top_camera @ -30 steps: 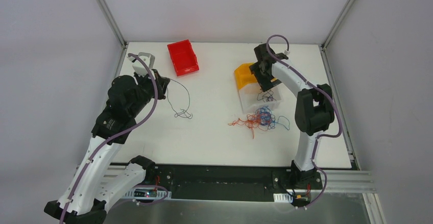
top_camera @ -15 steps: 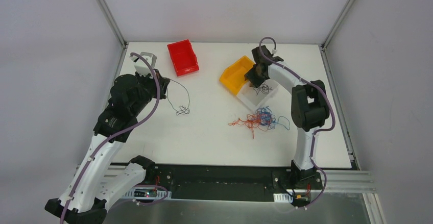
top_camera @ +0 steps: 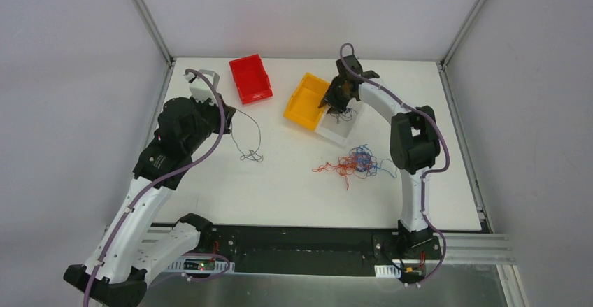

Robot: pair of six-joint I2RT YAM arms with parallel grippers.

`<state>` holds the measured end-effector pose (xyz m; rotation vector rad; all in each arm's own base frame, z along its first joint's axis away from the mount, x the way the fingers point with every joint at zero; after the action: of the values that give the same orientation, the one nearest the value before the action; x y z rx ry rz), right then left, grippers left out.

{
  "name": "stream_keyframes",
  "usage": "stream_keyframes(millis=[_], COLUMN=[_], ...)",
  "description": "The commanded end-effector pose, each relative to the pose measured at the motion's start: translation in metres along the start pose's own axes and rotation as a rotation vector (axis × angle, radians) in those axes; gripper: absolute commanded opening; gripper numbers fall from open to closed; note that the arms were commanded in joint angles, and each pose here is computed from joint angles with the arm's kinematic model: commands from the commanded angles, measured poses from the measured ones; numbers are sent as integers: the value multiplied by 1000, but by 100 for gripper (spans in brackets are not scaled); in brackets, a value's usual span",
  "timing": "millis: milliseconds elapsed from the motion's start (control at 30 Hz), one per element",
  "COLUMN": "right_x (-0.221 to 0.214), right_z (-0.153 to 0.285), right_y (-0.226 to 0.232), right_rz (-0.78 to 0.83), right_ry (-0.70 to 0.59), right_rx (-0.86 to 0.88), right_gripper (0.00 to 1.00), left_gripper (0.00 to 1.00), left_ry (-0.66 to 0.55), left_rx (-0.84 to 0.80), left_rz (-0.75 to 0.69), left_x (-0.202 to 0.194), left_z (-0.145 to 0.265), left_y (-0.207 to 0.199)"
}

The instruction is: Untangle the cables

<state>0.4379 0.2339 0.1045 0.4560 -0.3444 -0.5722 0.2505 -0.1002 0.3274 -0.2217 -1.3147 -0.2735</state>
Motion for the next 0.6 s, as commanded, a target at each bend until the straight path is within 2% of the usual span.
stream_keyframes(millis=[0, 100, 167, 367, 567], right_x=[-29, -33, -35, -34, -31], right_z=[5, 10, 19, 72, 132], right_y=[17, 22, 30, 58, 66], right_rz=[177, 207, 212, 284, 363], right_ry=[104, 107, 109, 65, -24], right_rx=[-1, 14, 54, 209, 339], right_gripper=[40, 61, 69, 83, 85], left_gripper=[0, 0, 0, 0, 0], left_ry=[-49, -50, -51, -46, -19], left_rx=[-50, -84, -108, -212, -348], left_rz=[20, 37, 50, 97, 183], left_x=[20, 27, 32, 46, 66], left_z=[0, -3, -5, -10, -23], left_y=[-9, -15, -19, -37, -63])
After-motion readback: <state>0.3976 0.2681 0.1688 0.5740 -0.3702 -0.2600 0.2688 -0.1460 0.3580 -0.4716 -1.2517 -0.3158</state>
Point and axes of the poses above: each gripper's point midway between its finger pads, its own z axis back along the fingers, its own y axis along the line the jaws close on, x = y × z, the point moved 3 cm from there along z, back along the fingers, and after that the axes turned 8 degrees about -z, right-handed, at the moved point
